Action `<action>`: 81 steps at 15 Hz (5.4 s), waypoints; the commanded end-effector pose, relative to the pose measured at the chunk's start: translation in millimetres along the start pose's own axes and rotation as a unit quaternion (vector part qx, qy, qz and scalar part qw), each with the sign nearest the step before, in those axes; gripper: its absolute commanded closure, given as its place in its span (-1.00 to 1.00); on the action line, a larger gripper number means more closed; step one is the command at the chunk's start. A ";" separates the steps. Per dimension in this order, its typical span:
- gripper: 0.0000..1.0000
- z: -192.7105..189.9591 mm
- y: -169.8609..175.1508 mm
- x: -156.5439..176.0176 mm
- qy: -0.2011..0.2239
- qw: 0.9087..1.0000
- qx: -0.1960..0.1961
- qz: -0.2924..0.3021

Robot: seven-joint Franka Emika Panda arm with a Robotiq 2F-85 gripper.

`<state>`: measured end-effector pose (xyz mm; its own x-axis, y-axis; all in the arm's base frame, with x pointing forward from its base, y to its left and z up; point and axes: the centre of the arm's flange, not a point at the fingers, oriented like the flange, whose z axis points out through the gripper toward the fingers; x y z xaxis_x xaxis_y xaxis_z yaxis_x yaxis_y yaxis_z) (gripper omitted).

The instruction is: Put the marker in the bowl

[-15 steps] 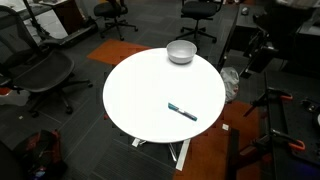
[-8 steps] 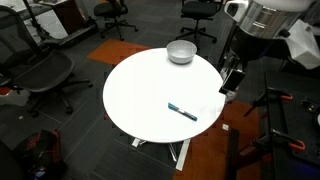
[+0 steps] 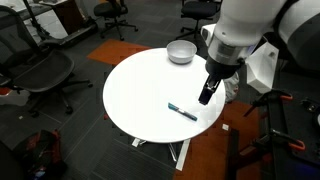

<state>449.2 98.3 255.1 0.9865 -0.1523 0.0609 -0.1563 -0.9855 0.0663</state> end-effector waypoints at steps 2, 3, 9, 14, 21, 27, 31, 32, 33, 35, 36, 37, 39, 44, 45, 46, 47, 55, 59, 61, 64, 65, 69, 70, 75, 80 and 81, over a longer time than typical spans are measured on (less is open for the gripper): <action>-1.00 30.2 -25.1 23.4 -0.005 1.000 -0.002 0.018; -1.00 35.6 -27.6 25.6 -0.008 1.000 0.001 0.013; -1.00 65.8 -32.0 38.7 -0.009 1.000 0.018 -0.001; -1.00 86.2 -28.2 47.6 -0.011 1.000 0.025 -0.002; -1.00 104.0 -28.2 52.6 -0.019 0.999 0.027 -0.009; -1.00 116.1 -28.6 55.7 -0.024 0.999 0.021 -0.008; -1.00 124.3 -30.6 57.5 -0.029 0.999 0.020 -0.008; -0.94 126.1 -31.0 58.0 -0.030 0.999 0.019 -0.008; -0.47 127.8 -31.4 58.5 -0.030 0.999 0.019 -0.008; -0.37 130.4 -32.1 59.7 -0.031 0.999 0.018 -0.009; -0.23 131.3 -32.3 60.3 -0.031 0.999 0.018 -0.008; -0.04 132.4 -32.5 60.8 -0.032 0.999 0.018 -0.008; 0.28 133.4 -32.8 61.8 -0.033 0.999 0.019 -0.008; 0.99 131.7 -34.7 64.5 -0.033 0.999 0.023 -0.005; 0.98 129.4 -34.6 64.2 -0.032 0.999 0.023 -0.005; 0.91 126.4 -33.4 64.2 -0.031 0.999 0.024 -0.003; 0.91 122.5 -31.8 64.4 -0.030 0.999 0.024 -0.001; 0.91 58.8 1.6 85.1 0.001 0.999 0.026 0.023; 0.91 18.8 31.4 107.3 0.024 0.999 0.023 0.027; 0.91 3.3 50.4 118.7 0.031 0.999 0.021 0.034; 0.91 -16.6 83.4 138.1 0.037 0.998 0.016 0.048; 0.91 -22.0 93.1 144.1 0.038 0.998 0.013 0.052; 0.91 -36.5 134.4 169.8 0.038 0.997 0.004 0.068; 0.91 -39.0 143.3 175.5 0.037 0.997 0.001 0.071; 0.91 -45.0 184.7 200.9 0.036 0.994 -0.009 0.101; 0.91 -38.4 225.7 219.5 0.033 0.990 -0.021 0.136; 0.91 -36.2 232.5 221.4 0.031 0.989 -0.023 0.141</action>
<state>614.4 -140.9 319.5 0.9030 -0.3964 0.1656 -0.4121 -0.9082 0.0735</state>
